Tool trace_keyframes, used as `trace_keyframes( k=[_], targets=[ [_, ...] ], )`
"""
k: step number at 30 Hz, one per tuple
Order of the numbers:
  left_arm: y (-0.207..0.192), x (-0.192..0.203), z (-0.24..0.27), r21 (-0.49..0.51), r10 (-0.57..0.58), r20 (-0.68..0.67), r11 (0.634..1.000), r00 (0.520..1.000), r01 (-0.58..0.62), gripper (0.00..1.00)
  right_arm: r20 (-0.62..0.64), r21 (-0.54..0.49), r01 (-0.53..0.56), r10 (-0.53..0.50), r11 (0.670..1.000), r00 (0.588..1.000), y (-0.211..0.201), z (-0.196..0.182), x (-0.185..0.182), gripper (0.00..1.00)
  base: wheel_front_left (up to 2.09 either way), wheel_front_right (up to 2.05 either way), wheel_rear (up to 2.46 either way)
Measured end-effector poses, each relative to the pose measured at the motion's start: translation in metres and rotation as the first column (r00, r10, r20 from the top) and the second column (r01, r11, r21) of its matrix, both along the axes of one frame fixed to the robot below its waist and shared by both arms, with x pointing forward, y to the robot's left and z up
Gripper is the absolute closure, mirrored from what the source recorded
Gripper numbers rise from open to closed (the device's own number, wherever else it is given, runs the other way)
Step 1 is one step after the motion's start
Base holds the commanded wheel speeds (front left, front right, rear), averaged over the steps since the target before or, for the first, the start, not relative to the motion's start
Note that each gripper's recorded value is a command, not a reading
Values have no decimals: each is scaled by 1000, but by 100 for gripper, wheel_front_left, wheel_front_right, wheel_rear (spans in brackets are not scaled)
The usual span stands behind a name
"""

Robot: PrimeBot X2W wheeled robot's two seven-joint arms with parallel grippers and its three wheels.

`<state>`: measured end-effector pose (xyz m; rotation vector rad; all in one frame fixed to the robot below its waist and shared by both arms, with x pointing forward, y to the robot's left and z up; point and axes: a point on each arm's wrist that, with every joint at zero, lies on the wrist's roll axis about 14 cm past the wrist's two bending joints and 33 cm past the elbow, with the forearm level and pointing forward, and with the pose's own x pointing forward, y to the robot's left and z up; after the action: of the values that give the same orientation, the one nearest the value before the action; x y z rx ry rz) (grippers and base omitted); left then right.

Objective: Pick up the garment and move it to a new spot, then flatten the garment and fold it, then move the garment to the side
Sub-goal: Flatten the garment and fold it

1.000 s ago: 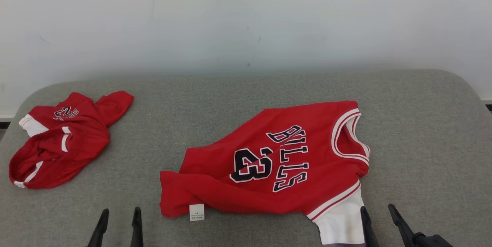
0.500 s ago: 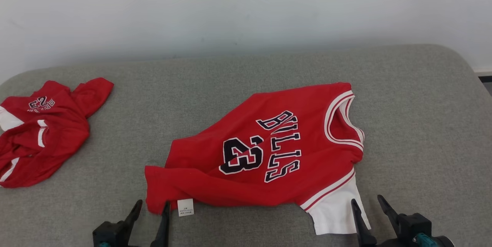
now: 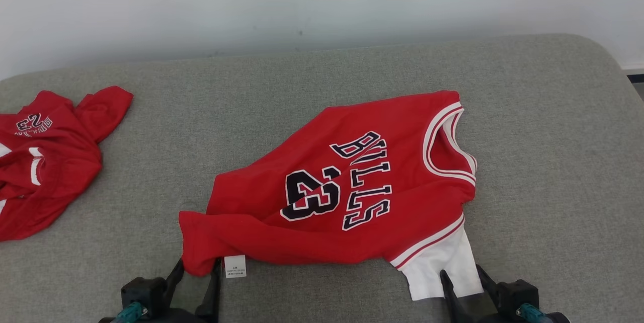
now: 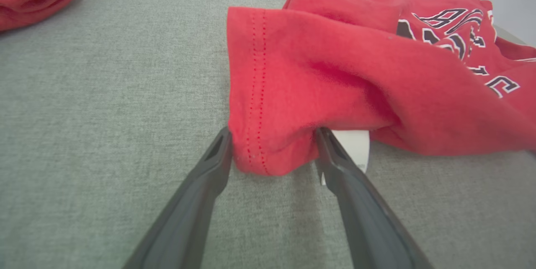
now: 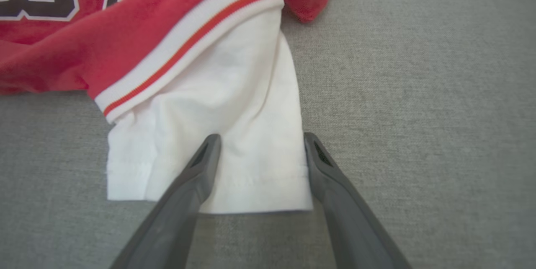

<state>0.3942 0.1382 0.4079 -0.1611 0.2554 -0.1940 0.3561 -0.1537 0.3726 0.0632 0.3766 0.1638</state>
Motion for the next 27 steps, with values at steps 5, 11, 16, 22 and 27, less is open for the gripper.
trace_keyframes(
  k=[5,11,16,22,27],
  targets=[
    [0,0,2,-9,3,3,1000,1000,-3,100,-39,30,-19,20,999,999,12,-9,-2,100,0,0,0],
    [0,-5,7,-22,12,19,1000,1000,-11,100,-41,66,-7,9,998,999,17,-7,0,100,0,0,0],
    [-3,-18,20,-55,22,64,998,998,-19,100,6,113,41,-42,993,999,9,7,-3,100,0,0,0],
    [-4,-22,50,-63,17,165,998,986,-6,100,137,196,55,-83,979,987,7,47,6,100,0,0,0],
    [-12,5,101,-41,-49,319,997,947,66,100,294,240,14,-86,971,952,4,102,39,100,0,0,0]
  ],
)
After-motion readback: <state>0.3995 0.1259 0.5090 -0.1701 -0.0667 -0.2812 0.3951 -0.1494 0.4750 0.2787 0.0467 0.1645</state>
